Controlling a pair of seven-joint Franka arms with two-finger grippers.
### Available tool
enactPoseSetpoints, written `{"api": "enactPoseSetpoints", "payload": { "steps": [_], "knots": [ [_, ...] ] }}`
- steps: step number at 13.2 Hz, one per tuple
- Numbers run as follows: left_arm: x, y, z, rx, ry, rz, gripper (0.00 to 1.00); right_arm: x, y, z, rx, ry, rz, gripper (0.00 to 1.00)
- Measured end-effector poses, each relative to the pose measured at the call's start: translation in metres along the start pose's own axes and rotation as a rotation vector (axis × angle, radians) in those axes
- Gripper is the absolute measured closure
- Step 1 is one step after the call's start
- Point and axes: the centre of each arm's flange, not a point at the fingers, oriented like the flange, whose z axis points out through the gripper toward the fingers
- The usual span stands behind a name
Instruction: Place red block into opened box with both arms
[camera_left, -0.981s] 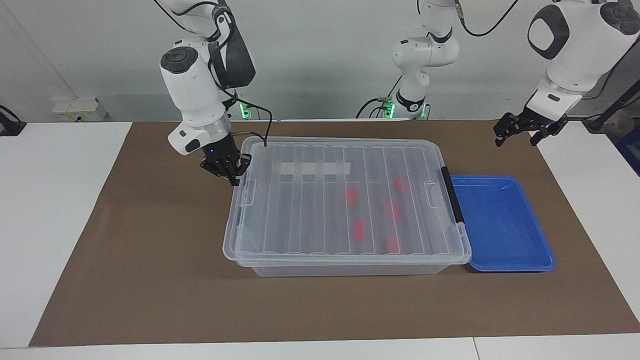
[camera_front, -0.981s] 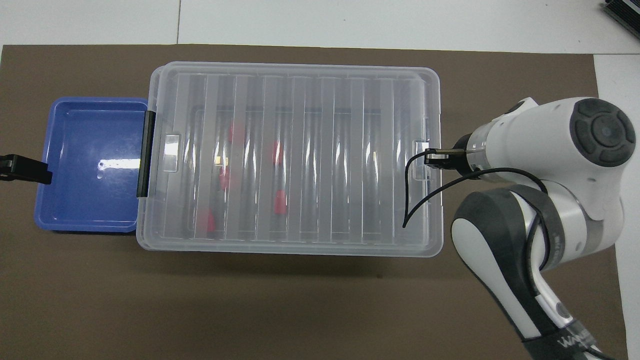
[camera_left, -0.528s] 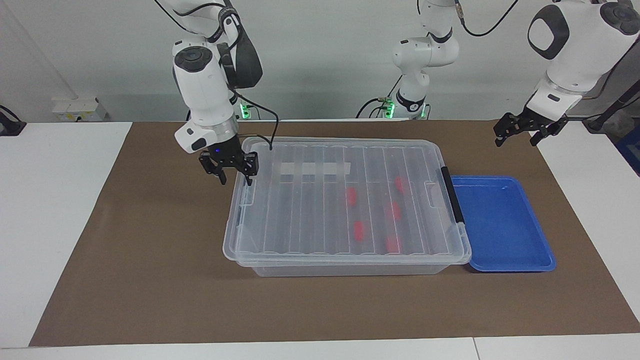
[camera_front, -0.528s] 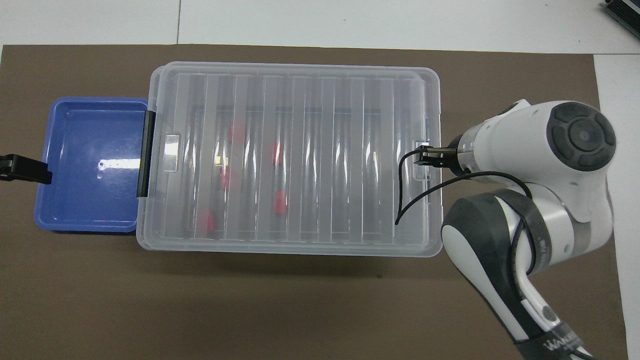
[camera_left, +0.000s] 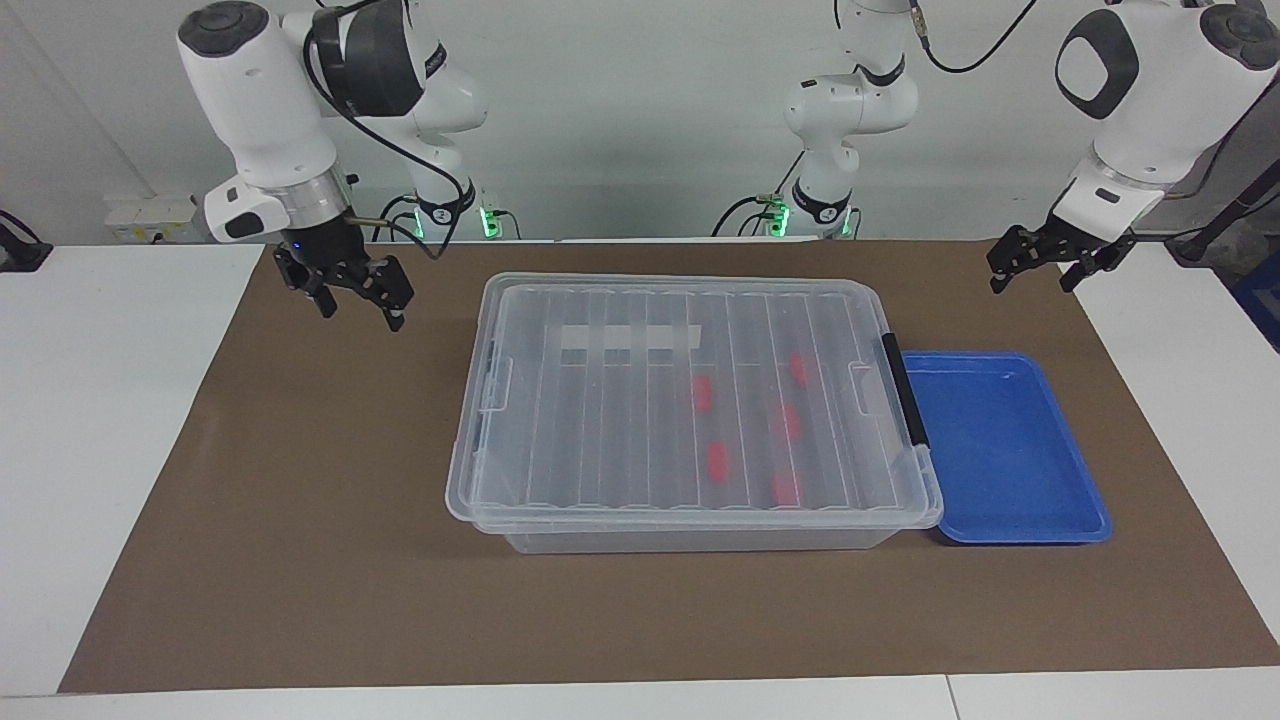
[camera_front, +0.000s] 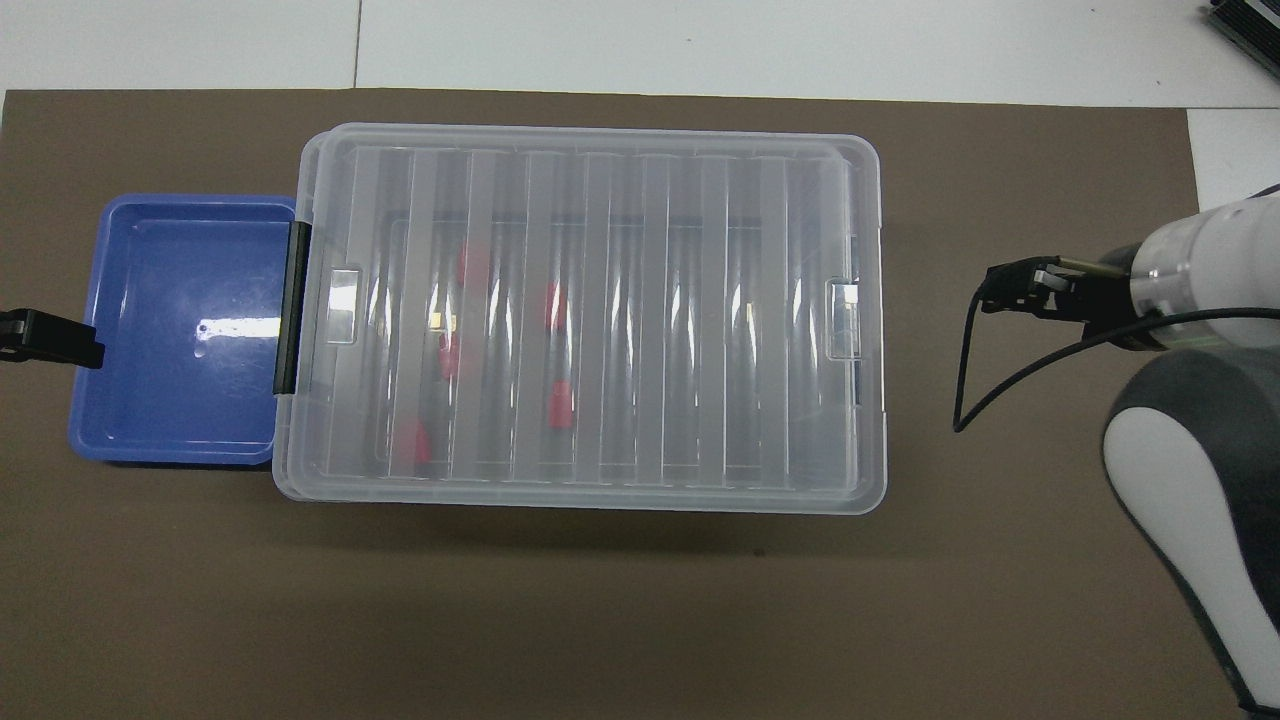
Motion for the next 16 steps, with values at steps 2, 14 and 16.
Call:
{"api": "enactPoseSetpoints", "payload": {
  "steps": [2, 14, 16],
  "knots": [
    [0.000, 0.000, 0.000, 0.000, 0.000, 0.000, 0.00, 0.003, 0.011, -0.022, -0.021, -0.010, -0.015, 0.00],
    [0.000, 0.000, 0.000, 0.000, 0.000, 0.000, 0.00, 0.009, 0.027, -0.037, -0.070, -0.090, -0.092, 0.00],
    [0.000, 0.000, 0.000, 0.000, 0.000, 0.000, 0.00, 0.008, 0.025, -0.037, -0.071, -0.093, -0.095, 0.00]
  ]
}}
